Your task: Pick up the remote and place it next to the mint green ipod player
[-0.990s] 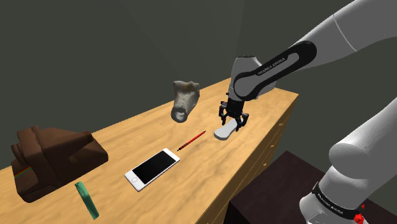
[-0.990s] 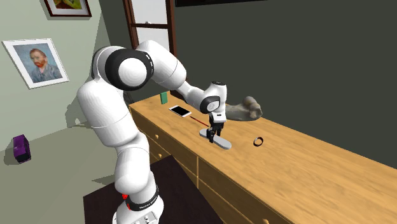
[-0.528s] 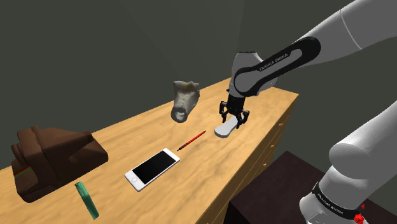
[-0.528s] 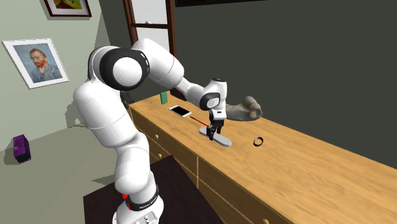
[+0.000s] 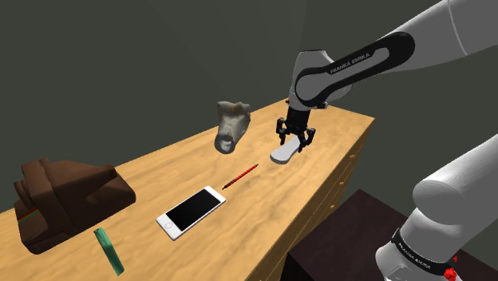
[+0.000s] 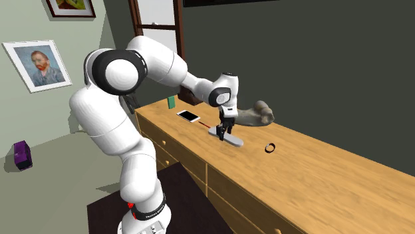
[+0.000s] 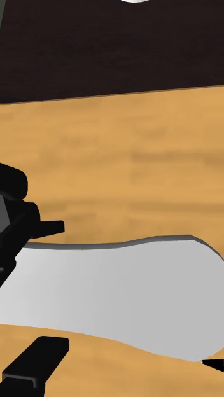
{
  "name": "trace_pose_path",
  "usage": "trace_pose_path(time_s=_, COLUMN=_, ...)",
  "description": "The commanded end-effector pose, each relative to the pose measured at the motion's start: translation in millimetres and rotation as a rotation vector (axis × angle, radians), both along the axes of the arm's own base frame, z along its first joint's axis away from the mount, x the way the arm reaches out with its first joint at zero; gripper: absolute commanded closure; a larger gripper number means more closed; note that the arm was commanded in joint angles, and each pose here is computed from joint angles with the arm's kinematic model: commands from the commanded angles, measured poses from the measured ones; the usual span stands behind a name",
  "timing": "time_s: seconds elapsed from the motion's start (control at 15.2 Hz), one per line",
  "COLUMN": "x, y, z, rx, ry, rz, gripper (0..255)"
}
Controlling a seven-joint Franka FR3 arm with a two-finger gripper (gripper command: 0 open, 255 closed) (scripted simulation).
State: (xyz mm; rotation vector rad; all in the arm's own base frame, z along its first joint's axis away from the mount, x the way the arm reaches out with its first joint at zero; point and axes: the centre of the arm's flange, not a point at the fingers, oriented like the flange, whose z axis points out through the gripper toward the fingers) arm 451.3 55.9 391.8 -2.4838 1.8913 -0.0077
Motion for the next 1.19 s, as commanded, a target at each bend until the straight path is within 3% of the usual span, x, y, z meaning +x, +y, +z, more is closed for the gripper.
trace_pose_path(time_s=0.0, x=-1, y=0, z=10, rx=0.0, ry=0.0, rz=0.0, gripper=255)
trace_pose_path(time_s=1.12, x=-1, y=0, z=100, rx=0.0, ry=0.0, rz=0.0, gripper=255)
